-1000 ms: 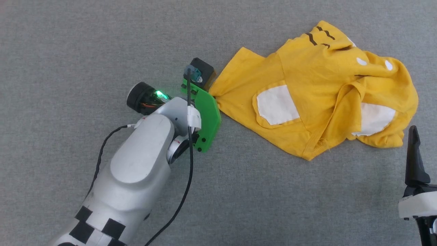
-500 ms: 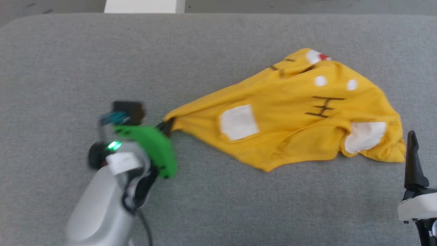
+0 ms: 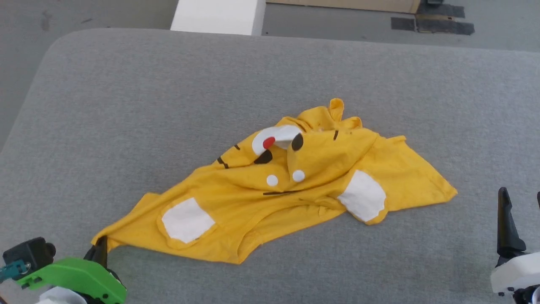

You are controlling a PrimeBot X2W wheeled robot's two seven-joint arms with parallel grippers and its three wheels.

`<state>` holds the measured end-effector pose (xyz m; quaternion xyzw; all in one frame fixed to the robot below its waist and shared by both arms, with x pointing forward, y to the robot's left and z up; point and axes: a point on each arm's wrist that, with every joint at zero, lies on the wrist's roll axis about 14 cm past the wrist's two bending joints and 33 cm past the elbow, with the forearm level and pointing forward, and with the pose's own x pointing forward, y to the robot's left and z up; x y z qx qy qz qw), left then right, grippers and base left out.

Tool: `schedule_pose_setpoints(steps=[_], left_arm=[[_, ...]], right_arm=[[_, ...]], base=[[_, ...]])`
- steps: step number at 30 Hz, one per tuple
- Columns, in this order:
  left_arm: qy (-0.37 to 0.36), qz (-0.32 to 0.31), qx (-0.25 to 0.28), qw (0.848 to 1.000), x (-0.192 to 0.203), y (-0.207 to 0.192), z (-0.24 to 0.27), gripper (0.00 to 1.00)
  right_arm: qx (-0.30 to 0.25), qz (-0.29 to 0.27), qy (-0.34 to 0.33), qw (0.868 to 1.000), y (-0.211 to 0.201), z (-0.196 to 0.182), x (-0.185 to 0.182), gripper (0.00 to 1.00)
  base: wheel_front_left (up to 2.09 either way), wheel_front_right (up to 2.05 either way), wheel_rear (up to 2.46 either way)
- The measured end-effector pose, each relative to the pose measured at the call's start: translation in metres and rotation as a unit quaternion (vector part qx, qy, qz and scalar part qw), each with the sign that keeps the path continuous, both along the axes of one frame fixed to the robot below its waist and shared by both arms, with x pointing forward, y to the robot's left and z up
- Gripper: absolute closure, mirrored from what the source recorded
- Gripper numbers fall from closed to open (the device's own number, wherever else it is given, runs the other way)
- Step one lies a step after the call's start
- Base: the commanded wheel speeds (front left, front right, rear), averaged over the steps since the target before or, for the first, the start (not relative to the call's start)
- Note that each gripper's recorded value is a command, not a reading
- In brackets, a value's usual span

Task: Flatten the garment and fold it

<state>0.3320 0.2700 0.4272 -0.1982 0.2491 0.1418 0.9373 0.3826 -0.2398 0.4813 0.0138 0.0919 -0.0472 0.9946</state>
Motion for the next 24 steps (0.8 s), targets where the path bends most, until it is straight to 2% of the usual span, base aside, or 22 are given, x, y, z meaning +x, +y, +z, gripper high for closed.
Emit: schedule_pose_setpoints(steps=[6,13,17,21,24], left_arm=[[-0.027,-0.002,-0.008,1.0,-0.006,-0.008,0.016,1.0],[-0.032,-0.019,-0.011,0.999,0.001,-0.02,0.02,1.0],[-0.035,-0.03,-0.013,0.999,0.013,-0.028,0.02,1.0],[-0.033,-0.038,-0.018,0.999,0.022,-0.035,0.017,1.0],[-0.028,-0.039,-0.019,0.999,0.025,-0.037,0.013,1.0]], right_arm=[[0.009,0.032,0.026,0.999,0.021,-0.005,0.006,0.0],[-0.012,0.076,0.116,0.99,0.052,-0.022,0.027,0.0],[-0.044,0.088,0.185,0.978,0.05,-0.044,0.036,0.0],[-0.047,0.087,0.25,0.963,0.045,-0.068,0.038,0.0],[-0.051,0.085,0.275,0.956,0.041,-0.08,0.04,0.0]], base=[[0.0,0.0,0.0],[0.0,0.0,0.0],[0.0,0.0,0.0],[0.0,0.0,0.0],[0.0,0.0,0.0]])
